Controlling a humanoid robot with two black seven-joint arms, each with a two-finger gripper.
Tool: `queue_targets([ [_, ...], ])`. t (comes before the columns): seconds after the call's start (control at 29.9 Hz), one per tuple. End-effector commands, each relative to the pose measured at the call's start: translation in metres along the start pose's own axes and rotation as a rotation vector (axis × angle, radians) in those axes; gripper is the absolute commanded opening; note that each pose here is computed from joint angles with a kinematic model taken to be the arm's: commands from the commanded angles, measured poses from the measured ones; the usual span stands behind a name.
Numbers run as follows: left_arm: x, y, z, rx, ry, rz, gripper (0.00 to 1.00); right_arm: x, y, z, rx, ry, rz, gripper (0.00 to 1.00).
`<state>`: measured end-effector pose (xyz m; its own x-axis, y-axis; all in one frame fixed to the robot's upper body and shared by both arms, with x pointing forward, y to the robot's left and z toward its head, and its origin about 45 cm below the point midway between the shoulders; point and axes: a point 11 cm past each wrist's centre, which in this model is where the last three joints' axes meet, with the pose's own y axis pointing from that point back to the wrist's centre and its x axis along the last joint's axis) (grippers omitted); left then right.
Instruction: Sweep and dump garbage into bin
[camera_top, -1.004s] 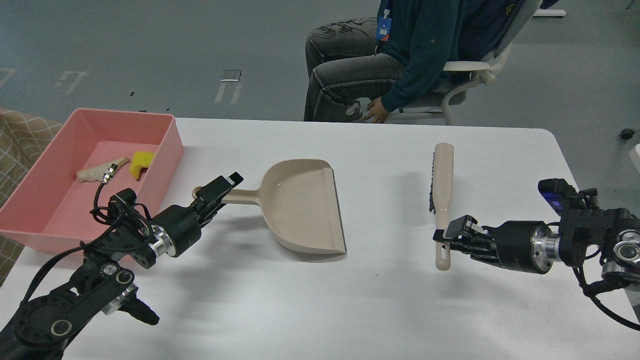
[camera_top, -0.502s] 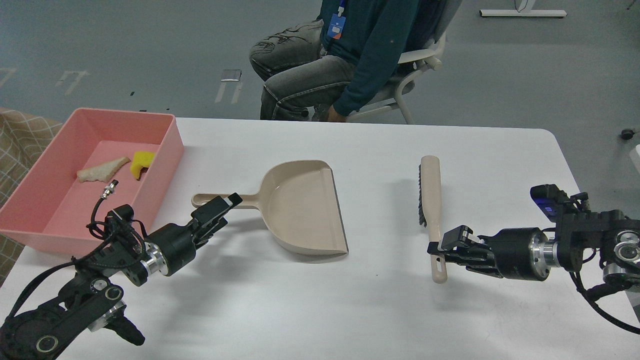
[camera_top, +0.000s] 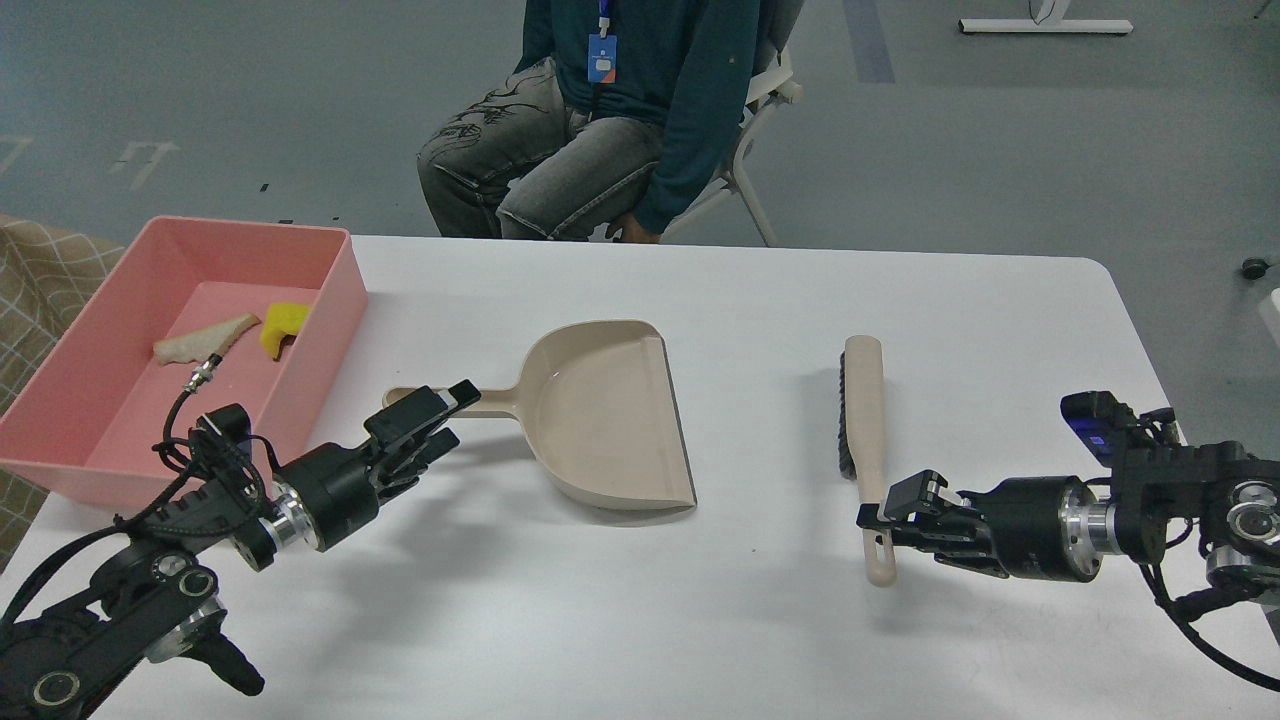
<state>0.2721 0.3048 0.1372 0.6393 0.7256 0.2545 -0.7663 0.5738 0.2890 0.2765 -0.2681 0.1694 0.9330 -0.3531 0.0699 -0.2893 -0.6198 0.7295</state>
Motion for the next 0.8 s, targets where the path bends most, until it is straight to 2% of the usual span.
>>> queue_targets([
  [0.0,0.002,0.006,0.000,0.008,-0.009,-0.020,0.97,0.003,0.003,-0.002,0.004,0.003,0.012,0.49],
  [0.17,0.000,0.010,0.003,0.000,-0.008,-0.046,0.97,0.004,0.008,0.000,-0.006,0.006,0.017,0.53],
  [0.33,-0.004,0.026,0.004,0.013,-0.016,-0.092,0.97,0.012,0.024,0.005,-0.027,0.005,0.051,0.64],
  [0.4,-0.005,0.038,0.010,0.002,-0.014,-0.128,0.98,0.016,0.039,0.005,-0.036,0.018,0.076,0.72],
  [0.54,0.000,0.053,0.024,-0.030,0.007,-0.152,0.98,0.033,0.063,0.000,-0.039,0.034,0.148,0.78],
  [0.64,0.021,0.064,0.046,-0.103,0.057,-0.103,0.98,0.053,0.086,-0.007,-0.029,0.047,0.226,0.88],
  [0.7,0.036,0.066,0.057,-0.148,0.069,-0.047,0.97,0.062,0.095,-0.015,-0.011,0.059,0.266,0.90],
  [0.77,0.069,0.073,0.081,-0.238,0.085,0.066,0.97,0.087,0.115,-0.036,0.055,0.074,0.362,0.92],
])
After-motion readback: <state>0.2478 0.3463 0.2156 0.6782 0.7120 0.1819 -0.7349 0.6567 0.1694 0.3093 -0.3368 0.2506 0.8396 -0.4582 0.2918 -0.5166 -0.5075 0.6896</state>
